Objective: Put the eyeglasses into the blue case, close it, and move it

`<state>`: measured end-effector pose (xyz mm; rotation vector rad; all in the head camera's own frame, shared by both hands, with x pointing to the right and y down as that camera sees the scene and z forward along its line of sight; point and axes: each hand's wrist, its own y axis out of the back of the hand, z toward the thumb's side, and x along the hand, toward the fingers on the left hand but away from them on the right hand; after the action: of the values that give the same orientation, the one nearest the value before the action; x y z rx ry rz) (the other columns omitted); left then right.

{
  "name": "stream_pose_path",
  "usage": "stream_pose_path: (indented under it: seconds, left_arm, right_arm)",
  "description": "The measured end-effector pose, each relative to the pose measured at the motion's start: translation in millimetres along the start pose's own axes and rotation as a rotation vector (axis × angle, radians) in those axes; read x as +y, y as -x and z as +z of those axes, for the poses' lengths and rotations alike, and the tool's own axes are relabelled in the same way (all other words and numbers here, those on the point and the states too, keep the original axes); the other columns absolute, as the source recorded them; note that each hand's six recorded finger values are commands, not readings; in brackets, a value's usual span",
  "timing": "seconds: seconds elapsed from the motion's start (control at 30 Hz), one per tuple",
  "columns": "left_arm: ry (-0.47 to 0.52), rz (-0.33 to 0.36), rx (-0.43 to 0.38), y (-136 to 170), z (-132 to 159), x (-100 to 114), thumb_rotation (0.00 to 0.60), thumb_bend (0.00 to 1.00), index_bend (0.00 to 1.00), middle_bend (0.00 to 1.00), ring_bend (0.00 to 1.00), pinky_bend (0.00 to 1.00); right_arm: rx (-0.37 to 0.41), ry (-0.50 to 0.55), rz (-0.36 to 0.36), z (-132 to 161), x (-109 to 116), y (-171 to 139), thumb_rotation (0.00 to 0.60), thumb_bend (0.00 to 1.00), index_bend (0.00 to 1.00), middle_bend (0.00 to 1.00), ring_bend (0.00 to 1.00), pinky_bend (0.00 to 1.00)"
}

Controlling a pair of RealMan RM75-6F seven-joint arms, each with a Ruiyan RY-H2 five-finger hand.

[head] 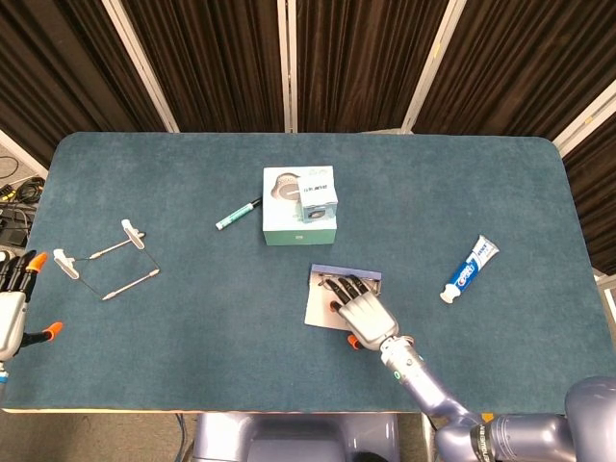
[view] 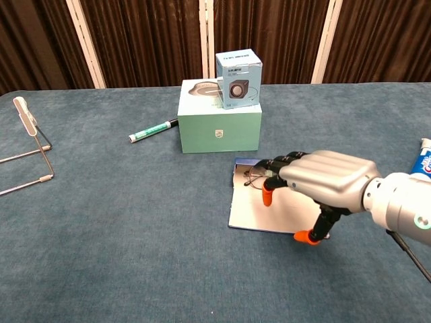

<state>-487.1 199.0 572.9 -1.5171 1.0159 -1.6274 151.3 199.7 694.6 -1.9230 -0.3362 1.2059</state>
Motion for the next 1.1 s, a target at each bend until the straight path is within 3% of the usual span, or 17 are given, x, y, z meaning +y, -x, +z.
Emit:
stream_pose_path:
  seconds: [1.1]
  left_arm:
    - [0.000,-0.008,0.012,-3.2,-3.0,-1.7,0.600,0.00,0.00,0.00,0.00,0.00]
  right_arm:
    - [0.017,-0.107,-0.048,0.7,-18.6,18.0,0.600,0.21,0.38,0.00,0.00,0.00]
